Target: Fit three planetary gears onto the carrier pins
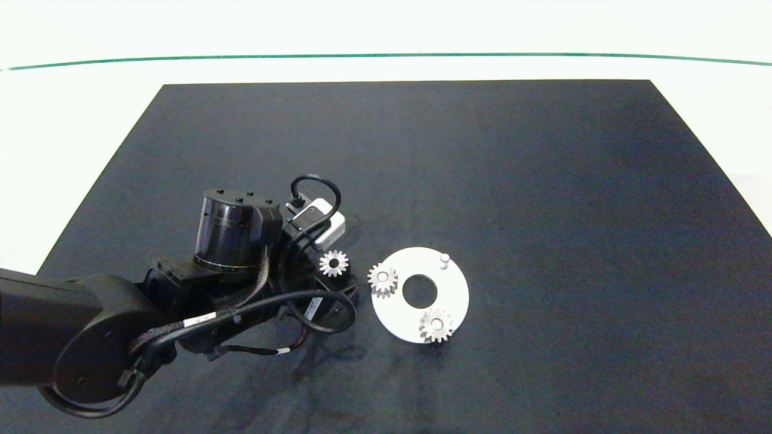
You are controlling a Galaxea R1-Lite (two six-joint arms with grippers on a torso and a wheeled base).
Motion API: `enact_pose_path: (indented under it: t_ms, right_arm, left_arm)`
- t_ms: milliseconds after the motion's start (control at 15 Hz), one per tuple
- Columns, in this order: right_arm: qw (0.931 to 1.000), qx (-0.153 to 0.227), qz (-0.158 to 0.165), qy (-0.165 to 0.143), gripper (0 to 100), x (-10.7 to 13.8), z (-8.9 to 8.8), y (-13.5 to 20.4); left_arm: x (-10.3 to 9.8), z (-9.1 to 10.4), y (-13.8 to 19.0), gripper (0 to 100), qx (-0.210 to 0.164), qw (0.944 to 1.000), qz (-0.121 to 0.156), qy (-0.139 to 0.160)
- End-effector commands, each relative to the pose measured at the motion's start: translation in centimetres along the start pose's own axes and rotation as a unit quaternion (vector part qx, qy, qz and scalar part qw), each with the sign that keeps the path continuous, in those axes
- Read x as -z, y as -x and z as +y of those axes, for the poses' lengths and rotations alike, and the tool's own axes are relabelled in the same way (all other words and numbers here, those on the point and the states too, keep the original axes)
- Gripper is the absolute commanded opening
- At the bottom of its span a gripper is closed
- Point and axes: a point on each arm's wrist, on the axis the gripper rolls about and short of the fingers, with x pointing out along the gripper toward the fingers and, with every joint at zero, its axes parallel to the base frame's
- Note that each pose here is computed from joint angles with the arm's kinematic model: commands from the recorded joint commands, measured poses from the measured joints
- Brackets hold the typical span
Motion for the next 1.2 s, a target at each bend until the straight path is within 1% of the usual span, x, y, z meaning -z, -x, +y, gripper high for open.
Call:
enact_pose_path:
  t_ms: [67, 200, 333, 400, 533, 1200]
  right_arm:
    - [1.0, 0.001, 0.001, 0.001, 100, 0.03, 0.0, 0.0]
    - [1.0, 0.001, 0.001, 0.002, 100, 0.03, 0.0, 0.0]
    - [1.0, 0.001, 0.001, 0.002, 100, 0.03, 0.0, 0.0]
    - [1.0, 0.001, 0.001, 0.002, 100, 0.0, -0.02, 0.02]
    - [1.0, 0.001, 0.001, 0.002, 100, 0.0, -0.02, 0.02]
    - [1.0, 0.002, -0.002, 0.004, 100, -0.13, -0.11, 0.13]
  left_arm:
    - [0.16, 0.07, -0.44, 96, 0.0, 1.0, 0.004, 0.0]
    - [0.01, 0.15, -0.4, 92, 0.004, 1.0, -0.001, 0.002]
    - [-0.05, 0.43, -0.4, 89, 0.001, 1.0, -0.003, 0.005]
    - [0.06, 0.53, -0.42, 86, 0.0, 1.0, 0.0, 0.004]
    - [0.11, 0.65, -0.44, 83, -0.001, 1.0, 0.0, 0.005]
    - [0.08, 0.51, -0.46, 62, 0.001, 1.0, 0.0, 0.003]
